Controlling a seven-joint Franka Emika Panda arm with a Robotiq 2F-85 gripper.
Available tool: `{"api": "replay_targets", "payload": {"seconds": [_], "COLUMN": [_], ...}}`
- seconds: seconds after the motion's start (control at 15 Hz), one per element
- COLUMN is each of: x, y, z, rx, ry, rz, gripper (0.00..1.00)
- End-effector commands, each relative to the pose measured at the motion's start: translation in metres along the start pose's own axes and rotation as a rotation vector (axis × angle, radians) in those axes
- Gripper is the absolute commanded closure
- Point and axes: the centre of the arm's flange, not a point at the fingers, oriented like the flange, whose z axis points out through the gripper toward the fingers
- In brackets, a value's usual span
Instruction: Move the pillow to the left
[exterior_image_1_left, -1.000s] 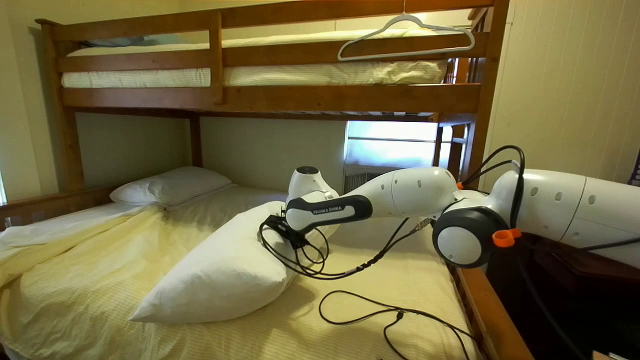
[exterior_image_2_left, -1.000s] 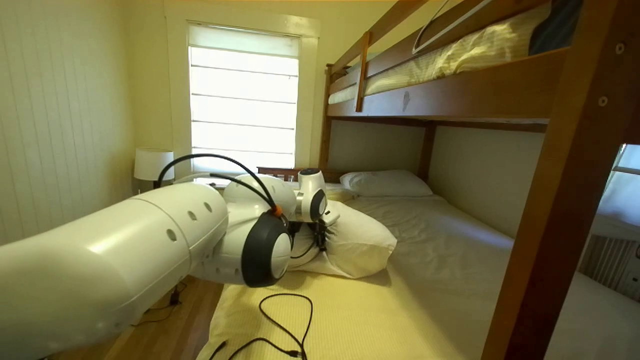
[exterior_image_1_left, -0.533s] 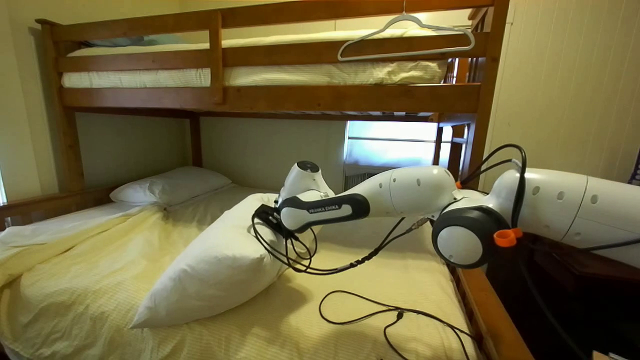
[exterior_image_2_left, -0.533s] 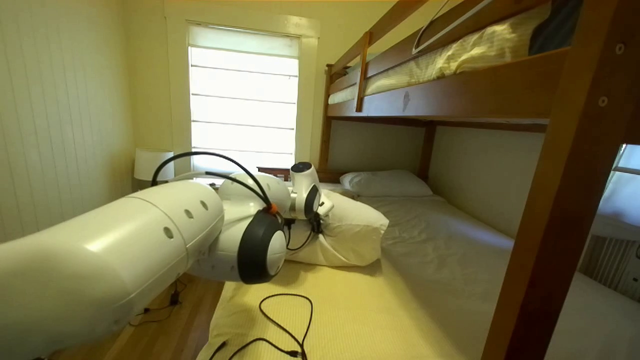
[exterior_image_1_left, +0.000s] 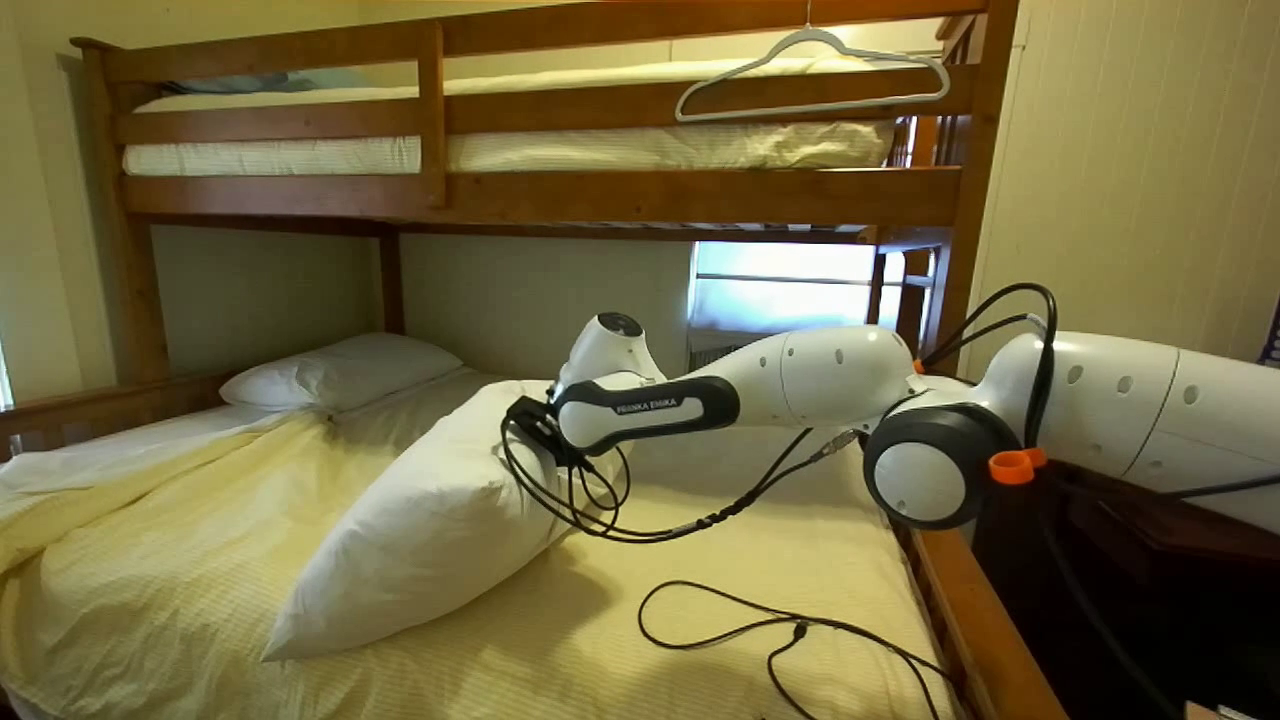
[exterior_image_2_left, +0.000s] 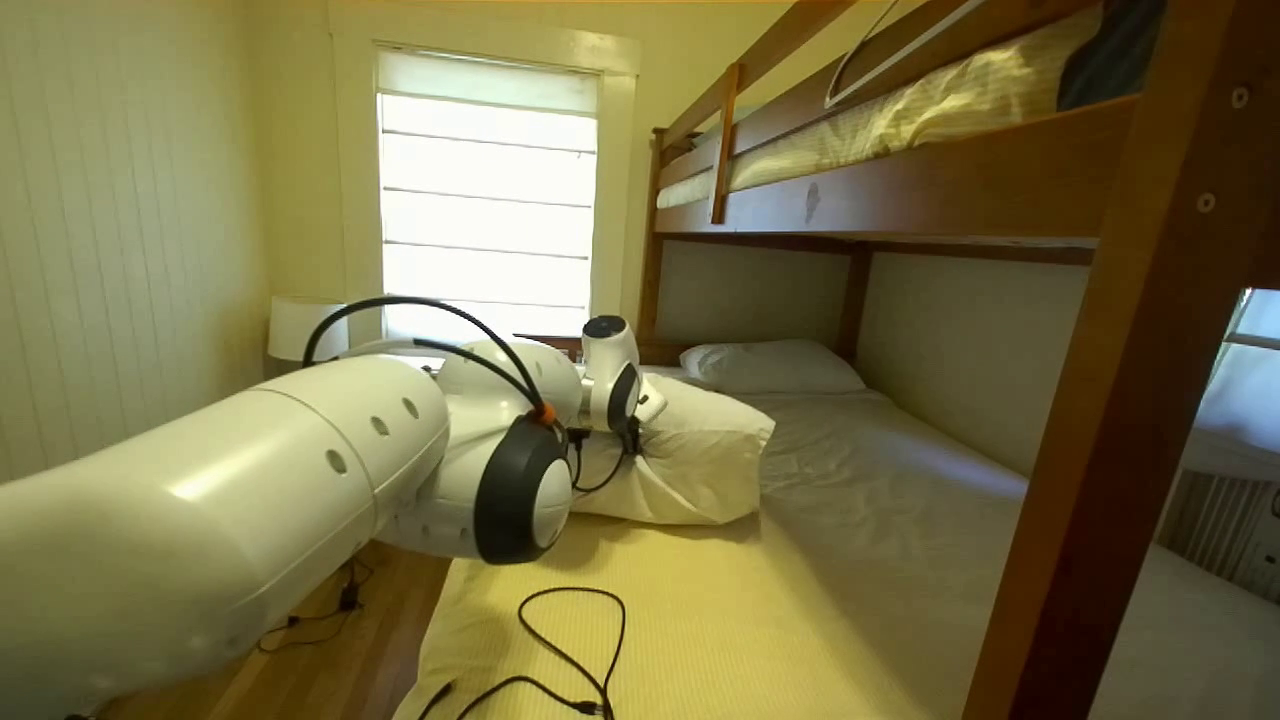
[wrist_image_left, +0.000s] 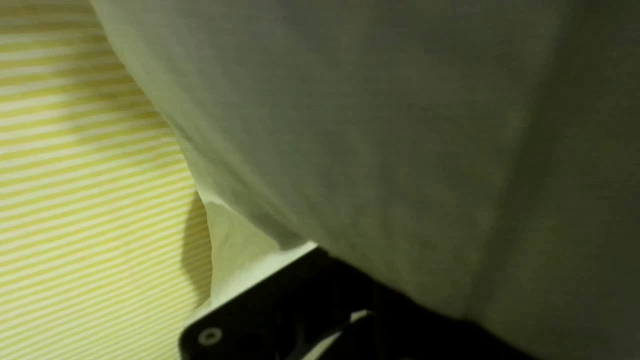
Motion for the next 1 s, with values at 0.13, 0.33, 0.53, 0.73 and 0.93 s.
{"api": "replay_targets", "payload": {"seconds": [0.13,0.33,0.53,0.73,0.93], "x": [0.002,0.003,0.001,-0.005,-0.008], "y": [-0.011,-0.036,-0.057,-0.061,-0.061], "z": [0.013,0.033,0.044,0.047,0.044], "rx": [0.045,0.149,0.258,0.35,0.411], "ry": [0.003,0.027,0.037,0.06,0.099], "rz": [-0.007,-0.01,-0.027,-0.05,-0.06], "gripper": [1.0,1.0,1.0,1.0,1.0]}}
